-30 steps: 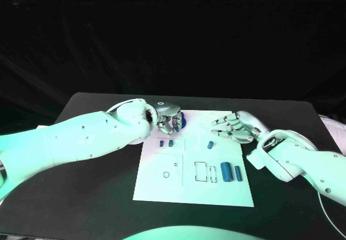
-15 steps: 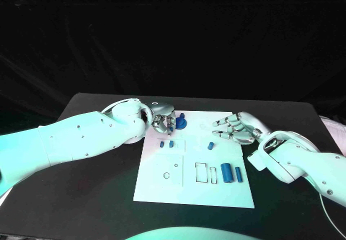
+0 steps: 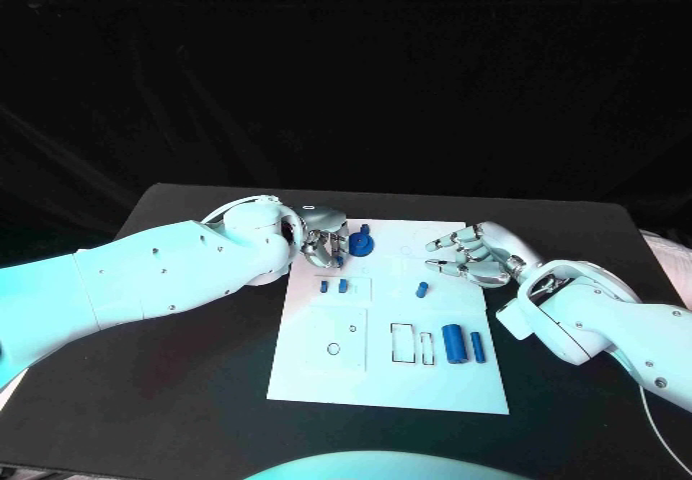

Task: Assemble the parts on the task board

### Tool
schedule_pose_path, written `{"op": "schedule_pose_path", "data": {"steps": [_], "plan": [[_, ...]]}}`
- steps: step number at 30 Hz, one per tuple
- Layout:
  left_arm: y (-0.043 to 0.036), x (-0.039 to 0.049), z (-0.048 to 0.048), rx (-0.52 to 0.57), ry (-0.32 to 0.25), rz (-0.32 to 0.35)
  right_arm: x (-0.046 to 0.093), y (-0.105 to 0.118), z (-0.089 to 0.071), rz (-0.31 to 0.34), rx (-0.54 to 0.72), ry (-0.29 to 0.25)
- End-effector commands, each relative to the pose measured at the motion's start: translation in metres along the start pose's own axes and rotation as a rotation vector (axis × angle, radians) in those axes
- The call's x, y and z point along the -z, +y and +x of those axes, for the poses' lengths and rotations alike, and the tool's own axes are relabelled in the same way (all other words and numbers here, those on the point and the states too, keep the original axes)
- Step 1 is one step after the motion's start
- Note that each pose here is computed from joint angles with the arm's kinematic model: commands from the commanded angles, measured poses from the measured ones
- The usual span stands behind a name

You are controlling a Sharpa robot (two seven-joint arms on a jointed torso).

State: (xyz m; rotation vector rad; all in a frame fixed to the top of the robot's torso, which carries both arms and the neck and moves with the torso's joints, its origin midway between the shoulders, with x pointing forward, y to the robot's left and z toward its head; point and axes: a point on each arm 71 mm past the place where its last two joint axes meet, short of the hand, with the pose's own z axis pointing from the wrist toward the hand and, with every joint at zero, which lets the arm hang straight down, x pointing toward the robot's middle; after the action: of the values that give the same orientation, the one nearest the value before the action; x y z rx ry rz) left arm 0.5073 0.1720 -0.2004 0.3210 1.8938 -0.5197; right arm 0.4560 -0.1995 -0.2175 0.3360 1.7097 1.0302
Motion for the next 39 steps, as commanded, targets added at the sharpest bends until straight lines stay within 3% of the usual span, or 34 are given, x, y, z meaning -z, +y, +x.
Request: {"op": "schedule_pose_path", "data": {"steps": [1,39], "plan": [[-0.0007,-0.0002,0.0020,-0.001,0.036,-0.005,0.0000,0.0011,0.0012,-0.010,0.003,0.008],[0.0019,-0.0036,0.0079,-0.004,0.083,-0.039,-0.0003,0.0010,0.0015,-0.010,0.003,0.010]]}}
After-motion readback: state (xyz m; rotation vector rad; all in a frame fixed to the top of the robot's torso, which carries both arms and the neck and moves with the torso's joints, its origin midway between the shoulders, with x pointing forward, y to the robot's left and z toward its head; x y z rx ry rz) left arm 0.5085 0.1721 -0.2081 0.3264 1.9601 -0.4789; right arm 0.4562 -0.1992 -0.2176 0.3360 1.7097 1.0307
